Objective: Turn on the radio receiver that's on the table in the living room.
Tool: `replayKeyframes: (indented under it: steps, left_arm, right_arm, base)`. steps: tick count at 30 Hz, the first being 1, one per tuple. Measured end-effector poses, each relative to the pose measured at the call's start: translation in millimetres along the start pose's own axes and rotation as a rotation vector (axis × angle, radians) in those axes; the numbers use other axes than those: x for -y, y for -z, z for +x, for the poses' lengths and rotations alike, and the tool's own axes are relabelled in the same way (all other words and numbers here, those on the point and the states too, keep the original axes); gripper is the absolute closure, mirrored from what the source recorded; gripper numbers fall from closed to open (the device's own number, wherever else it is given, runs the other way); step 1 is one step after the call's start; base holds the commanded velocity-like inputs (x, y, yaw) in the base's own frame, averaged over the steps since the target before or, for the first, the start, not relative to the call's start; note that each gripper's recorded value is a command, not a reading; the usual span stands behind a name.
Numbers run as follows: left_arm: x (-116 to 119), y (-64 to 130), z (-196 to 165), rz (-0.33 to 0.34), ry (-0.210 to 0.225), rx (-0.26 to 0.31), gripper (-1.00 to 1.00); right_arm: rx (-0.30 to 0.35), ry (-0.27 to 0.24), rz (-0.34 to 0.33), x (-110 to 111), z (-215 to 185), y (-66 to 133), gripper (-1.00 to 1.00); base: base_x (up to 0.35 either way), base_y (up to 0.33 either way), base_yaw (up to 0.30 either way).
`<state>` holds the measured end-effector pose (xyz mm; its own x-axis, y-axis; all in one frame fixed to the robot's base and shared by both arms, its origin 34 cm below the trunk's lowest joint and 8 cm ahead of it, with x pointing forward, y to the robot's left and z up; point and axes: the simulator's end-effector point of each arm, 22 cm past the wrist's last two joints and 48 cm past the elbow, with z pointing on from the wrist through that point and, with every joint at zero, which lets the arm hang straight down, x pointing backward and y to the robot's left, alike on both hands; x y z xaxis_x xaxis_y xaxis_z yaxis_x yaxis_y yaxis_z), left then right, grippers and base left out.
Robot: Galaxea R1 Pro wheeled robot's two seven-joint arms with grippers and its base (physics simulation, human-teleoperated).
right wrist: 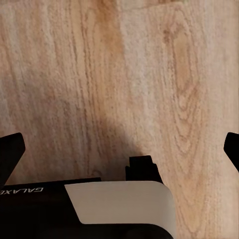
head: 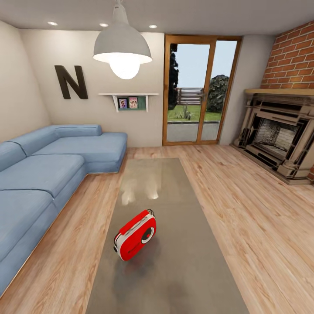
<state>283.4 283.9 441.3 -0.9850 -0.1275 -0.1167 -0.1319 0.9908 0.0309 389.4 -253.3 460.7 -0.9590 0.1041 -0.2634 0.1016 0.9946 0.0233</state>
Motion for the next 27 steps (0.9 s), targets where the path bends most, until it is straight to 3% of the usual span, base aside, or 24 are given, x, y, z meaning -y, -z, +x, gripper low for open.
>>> replayKeyframes:
  steps: [7,14,16,17,18,21,22,27]
  left_arm:
    - [5,0.0,-1,0.006,0.0,0.002,-1.0]
    - [30,0.7,4,0.037,-0.002,-0.01,-1.0]
    - [33,1.0,9,0.042,-0.002,-0.032,-1.0]
    - [40,2.7,22,0.051,-0.005,-0.119,-1.0]
    - [41,3.0,21,0.052,-0.005,-0.128,-1.0]
    - [44,4.3,0,0.055,-0.006,-0.13,-1.0]
    - [48,7.6,-25,0.061,-0.006,-0.122,-1.0]
    - [65,20.4,-72,0.082,-0.008,-0.099,-1.0]
  right_arm:
    - [0.001,0.0,-0.001,-1,-1,0.0,-1.0]
    - [0.0,0.0,-0.001,-2,0,0.0,-1.0]
    - [0.0,0.0,-0.002,-4,0,0.0,-1.0]
    - [-0.001,0.0,-0.007,-7,0,0.1,-1.0]
    - [-0.001,0.0,-0.007,-7,0,0.1,-1.0]
    - [-0.013,-0.001,-0.006,-6,2,0.1,-1.0]
    - [-0.053,-0.002,-0.006,-6,10,0.4,-1.0]
    - [-0.106,-0.004,-0.007,-6,19,1.3,-1.0]
  base:
    - [0.0,0.0,0.0]
    - [0.0,0.0,0.0]
    - [0.0,0.0,0.0]
    - [0.0,0.0,0.0]
    - [0.0,0.0,0.0]
    - [0.0,0.0,0.0]
    - [0.0,0.0,0.0]
    - [0.0,0.0,0.0]
